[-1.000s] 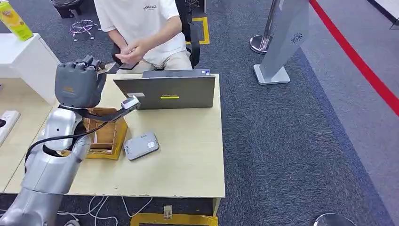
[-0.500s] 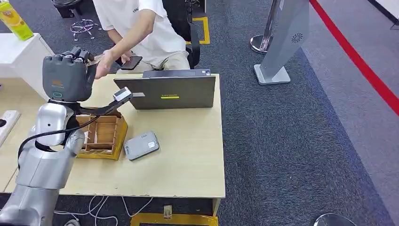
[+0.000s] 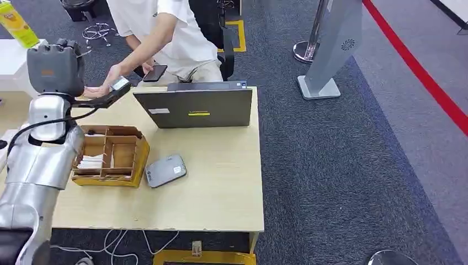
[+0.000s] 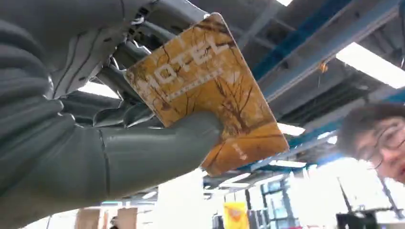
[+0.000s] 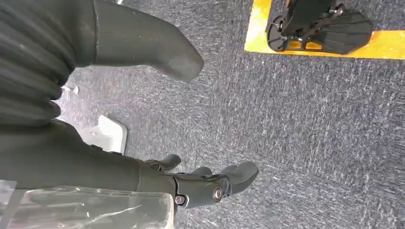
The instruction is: Pass the card to the sensor for recognition and then transmit it.
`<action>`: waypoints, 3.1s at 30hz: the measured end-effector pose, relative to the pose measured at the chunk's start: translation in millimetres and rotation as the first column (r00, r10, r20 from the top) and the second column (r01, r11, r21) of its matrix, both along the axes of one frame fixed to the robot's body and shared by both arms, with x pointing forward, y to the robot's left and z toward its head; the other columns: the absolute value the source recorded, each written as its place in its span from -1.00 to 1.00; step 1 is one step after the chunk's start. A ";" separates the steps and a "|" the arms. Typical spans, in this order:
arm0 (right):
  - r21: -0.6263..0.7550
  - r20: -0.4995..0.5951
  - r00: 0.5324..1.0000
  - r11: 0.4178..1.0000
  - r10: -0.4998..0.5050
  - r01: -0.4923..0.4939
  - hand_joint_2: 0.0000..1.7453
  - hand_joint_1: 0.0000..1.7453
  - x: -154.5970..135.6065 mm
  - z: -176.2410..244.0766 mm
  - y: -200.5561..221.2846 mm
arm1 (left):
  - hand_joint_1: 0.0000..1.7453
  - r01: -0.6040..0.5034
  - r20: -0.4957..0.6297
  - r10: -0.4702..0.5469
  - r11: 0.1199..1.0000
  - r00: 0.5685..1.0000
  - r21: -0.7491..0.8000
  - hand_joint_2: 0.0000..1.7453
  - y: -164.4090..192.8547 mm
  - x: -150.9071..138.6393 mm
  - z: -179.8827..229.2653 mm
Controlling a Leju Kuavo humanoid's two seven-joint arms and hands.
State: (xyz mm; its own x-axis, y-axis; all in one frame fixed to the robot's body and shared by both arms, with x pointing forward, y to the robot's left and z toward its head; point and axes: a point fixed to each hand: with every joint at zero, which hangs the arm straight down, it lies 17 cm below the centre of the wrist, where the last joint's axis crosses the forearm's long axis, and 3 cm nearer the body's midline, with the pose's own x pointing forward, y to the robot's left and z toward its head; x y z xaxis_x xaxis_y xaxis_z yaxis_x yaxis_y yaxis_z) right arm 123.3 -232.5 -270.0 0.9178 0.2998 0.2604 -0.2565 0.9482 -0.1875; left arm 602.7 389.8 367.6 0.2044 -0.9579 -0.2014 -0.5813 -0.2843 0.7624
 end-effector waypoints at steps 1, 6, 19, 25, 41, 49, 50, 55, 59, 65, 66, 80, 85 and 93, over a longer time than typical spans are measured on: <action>-0.001 -0.001 1.000 1.000 0.000 0.000 1.00 -1.00 0.5 0.1 -0.1 | 1.00 -0.015 -0.018 0.015 1.000 1.000 -0.004 1.00 6.5 4.9 -3.4; -0.002 0.001 1.000 1.000 -0.002 0.002 1.00 -1.00 2.8 0.5 -0.3 | 1.00 -0.046 -0.074 0.045 0.999 0.996 -0.015 1.00 18.7 17.1 -15.2; -0.001 0.002 1.000 1.000 -0.002 0.002 1.00 -1.00 3.7 0.7 0.1 | -1.00 -0.055 -0.148 0.050 0.998 0.988 -0.029 1.00 21.7 27.2 -38.1; 0.000 0.001 1.000 1.000 -0.002 0.002 1.00 -1.00 3.5 0.7 0.1 | -1.00 -0.059 -0.156 0.053 0.998 0.986 -0.035 1.00 24.0 27.1 -43.3; 0.002 0.002 1.000 1.000 -0.005 0.005 1.00 -1.00 2.7 0.6 0.7 | -1.00 -0.035 -0.184 0.026 0.998 0.982 -0.045 1.00 22.0 26.6 -58.3; 0.019 -0.005 0.993 0.993 -0.119 0.119 1.00 -1.00 -11.6 -2.1 -2.6 | -1.00 0.173 -0.214 -0.198 0.977 0.957 -0.127 1.00 -41.6 -34.8 -125.2; 0.021 -0.013 0.990 0.990 -0.139 0.140 1.00 -1.00 -16.1 -3.0 -3.2 | -1.00 0.202 -0.212 -0.226 0.971 0.951 -0.128 1.00 -53.2 -54.6 -137.6; 0.013 -0.036 0.975 0.975 -0.219 0.220 1.00 -1.00 -30.1 -5.5 -8.6 | -1.00 0.333 -0.128 -0.344 0.937 0.930 -0.101 1.00 -97.0 -160.7 -152.5; 0.005 -0.037 0.963 0.964 -0.265 0.266 1.00 -1.00 -34.3 -6.2 -12.8 | -1.00 0.410 -0.074 -0.417 0.907 0.906 -0.090 1.00 -117.0 -246.3 -158.4; 0.003 -0.044 0.955 0.956 -0.293 0.294 1.00 -1.00 -38.0 -6.8 -14.7 | -1.00 0.443 -0.097 -0.452 0.890 0.886 -0.108 1.00 -128.0 -303.4 -161.4; 0.003 -0.045 0.954 0.954 -0.298 0.298 1.00 -1.00 -38.4 -6.9 -14.7 | -1.00 0.434 -0.117 -0.447 0.893 0.887 -0.119 1.00 -127.1 -307.1 -165.1; 0.005 -0.050 0.951 0.952 -0.305 0.305 1.00 -1.00 -39.7 -7.1 -14.6 | -1.00 0.308 -0.274 -0.338 0.940 0.900 -0.146 1.00 -85.6 -295.6 -190.1; 0.006 -0.053 0.953 0.954 -0.299 0.300 1.00 -1.00 -40.1 -7.2 -14.1 | -1.00 0.269 -0.335 -0.306 0.951 0.891 -0.153 1.00 -78.3 -290.7 -201.4; 0.017 -0.068 0.962 0.963 -0.266 0.268 1.00 -1.00 -39.6 -7.5 -10.9 | -1.00 0.049 -0.581 -0.111 0.991 0.806 -0.122 1.00 0.5 -238.5 -264.5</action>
